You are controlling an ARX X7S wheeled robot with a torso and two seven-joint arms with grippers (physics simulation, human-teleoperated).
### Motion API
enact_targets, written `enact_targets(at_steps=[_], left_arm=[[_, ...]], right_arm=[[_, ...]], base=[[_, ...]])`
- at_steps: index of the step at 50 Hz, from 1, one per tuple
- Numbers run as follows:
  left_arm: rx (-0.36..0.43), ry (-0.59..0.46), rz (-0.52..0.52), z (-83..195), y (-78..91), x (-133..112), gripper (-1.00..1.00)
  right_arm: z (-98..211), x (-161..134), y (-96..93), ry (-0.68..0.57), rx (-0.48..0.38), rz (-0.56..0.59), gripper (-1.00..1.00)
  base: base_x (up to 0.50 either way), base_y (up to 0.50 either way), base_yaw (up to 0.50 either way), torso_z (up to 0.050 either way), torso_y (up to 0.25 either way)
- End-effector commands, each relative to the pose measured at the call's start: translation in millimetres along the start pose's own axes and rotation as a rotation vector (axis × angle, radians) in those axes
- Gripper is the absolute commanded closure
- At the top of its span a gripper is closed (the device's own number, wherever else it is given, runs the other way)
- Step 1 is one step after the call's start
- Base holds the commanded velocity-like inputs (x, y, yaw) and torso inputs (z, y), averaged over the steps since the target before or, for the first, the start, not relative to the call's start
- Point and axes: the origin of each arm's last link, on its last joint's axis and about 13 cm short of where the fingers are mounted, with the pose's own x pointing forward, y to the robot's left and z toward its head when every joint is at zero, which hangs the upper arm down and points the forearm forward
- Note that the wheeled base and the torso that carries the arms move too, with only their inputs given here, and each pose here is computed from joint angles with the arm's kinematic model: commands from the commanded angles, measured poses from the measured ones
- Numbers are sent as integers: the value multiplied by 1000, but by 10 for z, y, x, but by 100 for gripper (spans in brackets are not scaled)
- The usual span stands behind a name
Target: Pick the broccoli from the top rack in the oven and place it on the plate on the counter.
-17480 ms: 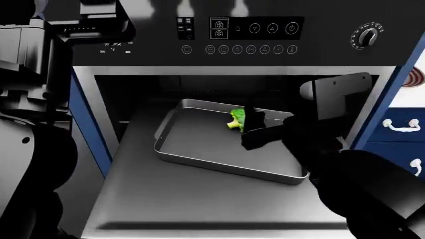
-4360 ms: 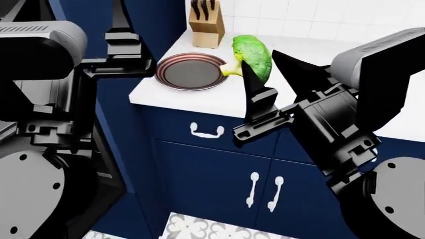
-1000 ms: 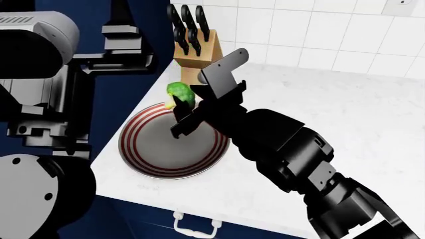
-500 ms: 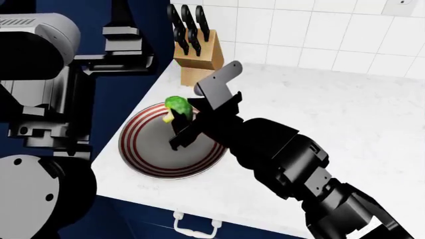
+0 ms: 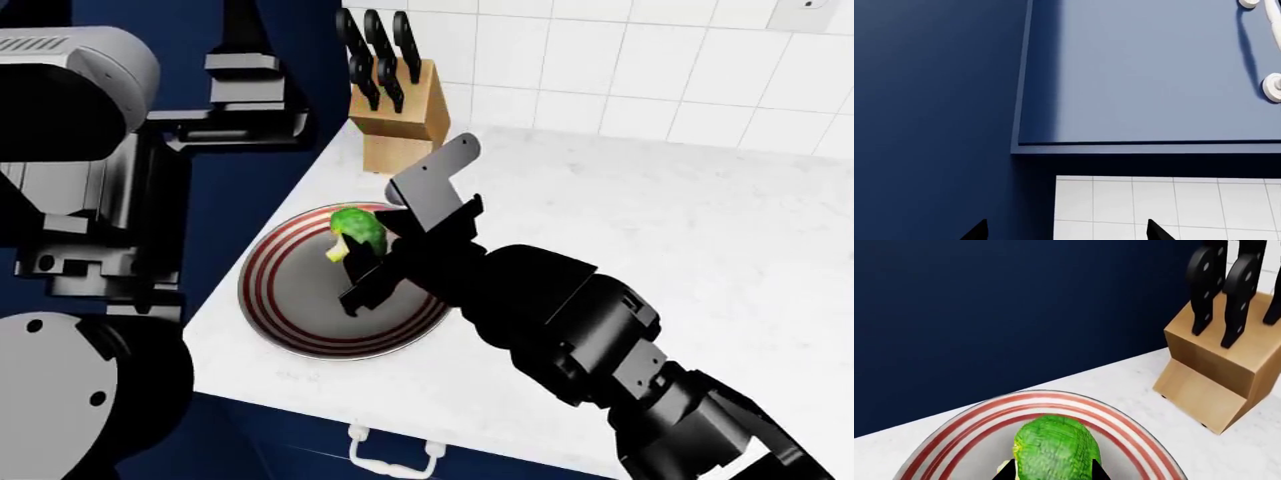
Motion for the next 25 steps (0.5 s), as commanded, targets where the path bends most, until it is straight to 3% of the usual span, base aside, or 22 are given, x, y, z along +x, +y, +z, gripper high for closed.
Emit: enact_targets(at_steps=[1,25], left_arm=[[-1,-1,-2,5,0,4,-100],[-2,-1,6,-3,4,-9,-100]], right_arm=[[17,-3,-6,13,-20,6,100],[26,29,-27,79,15,31,100]], base=[[0,0,0,0,0],[0,0,0,0,0]])
